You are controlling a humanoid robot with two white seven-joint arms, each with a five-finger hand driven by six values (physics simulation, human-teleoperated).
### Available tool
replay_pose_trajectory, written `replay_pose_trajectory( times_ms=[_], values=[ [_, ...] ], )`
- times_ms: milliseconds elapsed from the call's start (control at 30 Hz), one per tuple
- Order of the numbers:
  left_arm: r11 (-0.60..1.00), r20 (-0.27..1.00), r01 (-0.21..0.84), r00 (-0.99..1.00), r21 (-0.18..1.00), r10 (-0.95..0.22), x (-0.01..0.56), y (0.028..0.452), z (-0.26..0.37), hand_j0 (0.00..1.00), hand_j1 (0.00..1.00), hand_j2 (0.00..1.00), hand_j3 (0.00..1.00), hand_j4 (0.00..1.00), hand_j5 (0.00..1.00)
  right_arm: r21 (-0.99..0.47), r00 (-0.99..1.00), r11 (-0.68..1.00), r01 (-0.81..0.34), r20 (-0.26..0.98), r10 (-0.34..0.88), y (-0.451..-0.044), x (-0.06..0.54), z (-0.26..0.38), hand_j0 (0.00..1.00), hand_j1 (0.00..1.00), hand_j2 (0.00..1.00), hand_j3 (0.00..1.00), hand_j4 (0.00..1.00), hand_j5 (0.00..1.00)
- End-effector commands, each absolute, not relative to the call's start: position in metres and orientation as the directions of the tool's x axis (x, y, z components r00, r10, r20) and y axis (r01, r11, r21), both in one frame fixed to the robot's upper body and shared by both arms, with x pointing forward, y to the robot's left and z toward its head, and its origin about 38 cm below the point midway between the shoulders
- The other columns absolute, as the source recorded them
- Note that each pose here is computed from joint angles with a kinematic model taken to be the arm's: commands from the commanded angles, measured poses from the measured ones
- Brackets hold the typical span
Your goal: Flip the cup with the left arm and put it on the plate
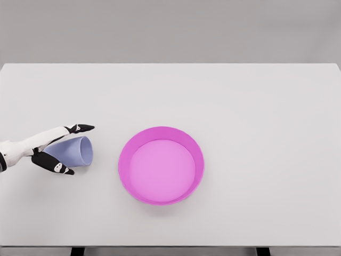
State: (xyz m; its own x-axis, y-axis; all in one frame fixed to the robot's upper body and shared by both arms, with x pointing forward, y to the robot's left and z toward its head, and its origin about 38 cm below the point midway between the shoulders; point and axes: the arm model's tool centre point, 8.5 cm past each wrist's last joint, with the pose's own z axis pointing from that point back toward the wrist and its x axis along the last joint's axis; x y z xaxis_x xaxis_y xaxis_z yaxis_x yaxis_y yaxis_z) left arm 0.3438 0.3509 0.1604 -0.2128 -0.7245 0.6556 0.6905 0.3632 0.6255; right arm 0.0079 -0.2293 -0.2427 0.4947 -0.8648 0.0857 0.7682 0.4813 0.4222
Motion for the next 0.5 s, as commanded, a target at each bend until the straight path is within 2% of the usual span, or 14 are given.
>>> replay_pose_trajectory(
  times_ms=[0, 400, 467],
  values=[
    [0.361, 0.648, 0.692, -0.201, 0.625, -0.735, 0.3440, 0.3514, 0.1584, 1.00, 1.00, 1.00, 1.00, 1.00, 1.00, 0.422, 0.496, 0.482, 0.768, 0.085, -0.864, -0.2291, 0.0076, -0.2426, 1.00, 1.00, 1.00, 1.00, 1.00, 1.00],
    [0.344, 0.642, 0.696, -0.219, 0.631, -0.735, 0.3445, 0.3447, 0.1548, 1.00, 1.00, 1.00, 1.00, 1.00, 1.00, 0.423, 0.496, 0.482, 0.767, 0.086, -0.864, -0.2293, 0.0081, -0.2427, 1.00, 1.00, 1.00, 1.00, 1.00, 1.00],
    [0.346, 0.642, 0.695, -0.217, 0.631, -0.735, 0.3445, 0.3451, 0.1547, 0.89, 0.89, 0.89, 0.89, 0.89, 0.89, 0.423, 0.496, 0.482, 0.767, 0.086, -0.864, -0.2293, 0.0081, -0.2427, 1.00, 1.00, 1.00, 1.00, 1.00, 1.00]
  ],
)
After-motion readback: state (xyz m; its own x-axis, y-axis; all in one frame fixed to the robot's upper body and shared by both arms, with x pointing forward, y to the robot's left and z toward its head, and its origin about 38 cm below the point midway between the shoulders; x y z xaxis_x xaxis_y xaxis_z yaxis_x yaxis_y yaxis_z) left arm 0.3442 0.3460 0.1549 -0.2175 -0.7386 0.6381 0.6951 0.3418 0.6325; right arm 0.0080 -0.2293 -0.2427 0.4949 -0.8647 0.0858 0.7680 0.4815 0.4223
